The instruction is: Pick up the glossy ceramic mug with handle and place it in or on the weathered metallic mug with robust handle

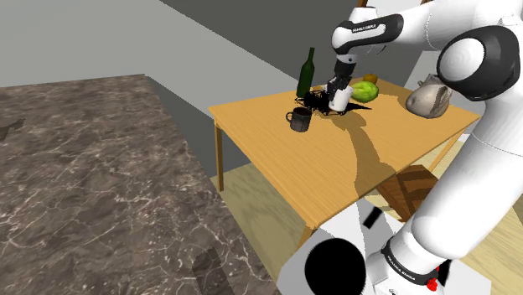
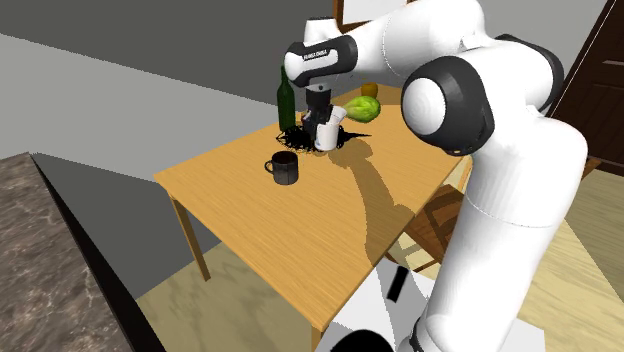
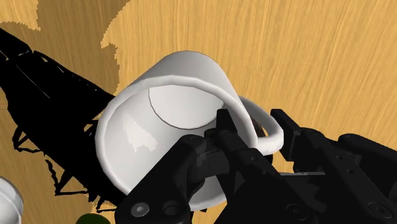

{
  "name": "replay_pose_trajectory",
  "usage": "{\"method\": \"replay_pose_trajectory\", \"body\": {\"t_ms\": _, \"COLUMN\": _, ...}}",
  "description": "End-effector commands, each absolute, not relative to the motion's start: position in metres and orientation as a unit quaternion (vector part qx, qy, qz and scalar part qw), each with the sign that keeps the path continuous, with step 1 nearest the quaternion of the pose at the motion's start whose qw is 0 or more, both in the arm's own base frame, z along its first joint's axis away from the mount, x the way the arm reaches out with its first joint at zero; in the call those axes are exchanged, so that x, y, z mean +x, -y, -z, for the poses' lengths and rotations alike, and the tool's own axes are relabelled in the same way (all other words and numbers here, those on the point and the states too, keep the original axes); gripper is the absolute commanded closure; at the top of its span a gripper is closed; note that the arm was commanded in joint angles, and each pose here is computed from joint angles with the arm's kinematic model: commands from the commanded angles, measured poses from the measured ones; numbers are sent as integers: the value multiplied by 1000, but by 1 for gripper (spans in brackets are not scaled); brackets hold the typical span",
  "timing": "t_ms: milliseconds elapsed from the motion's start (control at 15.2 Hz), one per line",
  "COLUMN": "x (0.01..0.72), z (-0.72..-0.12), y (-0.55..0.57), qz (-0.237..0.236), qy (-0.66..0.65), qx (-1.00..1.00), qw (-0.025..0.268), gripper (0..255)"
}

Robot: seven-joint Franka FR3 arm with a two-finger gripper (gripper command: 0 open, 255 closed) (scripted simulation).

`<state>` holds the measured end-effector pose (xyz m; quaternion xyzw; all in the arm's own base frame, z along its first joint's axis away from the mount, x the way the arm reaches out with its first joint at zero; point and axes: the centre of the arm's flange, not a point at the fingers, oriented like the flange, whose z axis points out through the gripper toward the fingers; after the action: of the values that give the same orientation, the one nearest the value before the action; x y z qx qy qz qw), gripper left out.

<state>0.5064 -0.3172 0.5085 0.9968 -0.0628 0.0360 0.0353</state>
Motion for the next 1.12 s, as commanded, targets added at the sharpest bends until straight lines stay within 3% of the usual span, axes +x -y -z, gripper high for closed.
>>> {"method": "replay_pose_trajectory", "body": {"t_ms": 0, "x": 517, "z": -515, "y": 312, "qz": -37, "qy": 63, "qx": 997, "qw": 36, "gripper": 255}}
{"method": "replay_pose_trajectory", "body": {"t_ms": 858, "x": 666, "z": -531, "y": 229, "qz": -37, "qy": 63, "qx": 997, "qw": 36, "gripper": 255}}
{"method": "replay_pose_trajectory", "body": {"t_ms": 1056, "x": 672, "z": -521, "y": 225, "qz": -37, "qy": 63, "qx": 997, "qw": 36, "gripper": 255}}
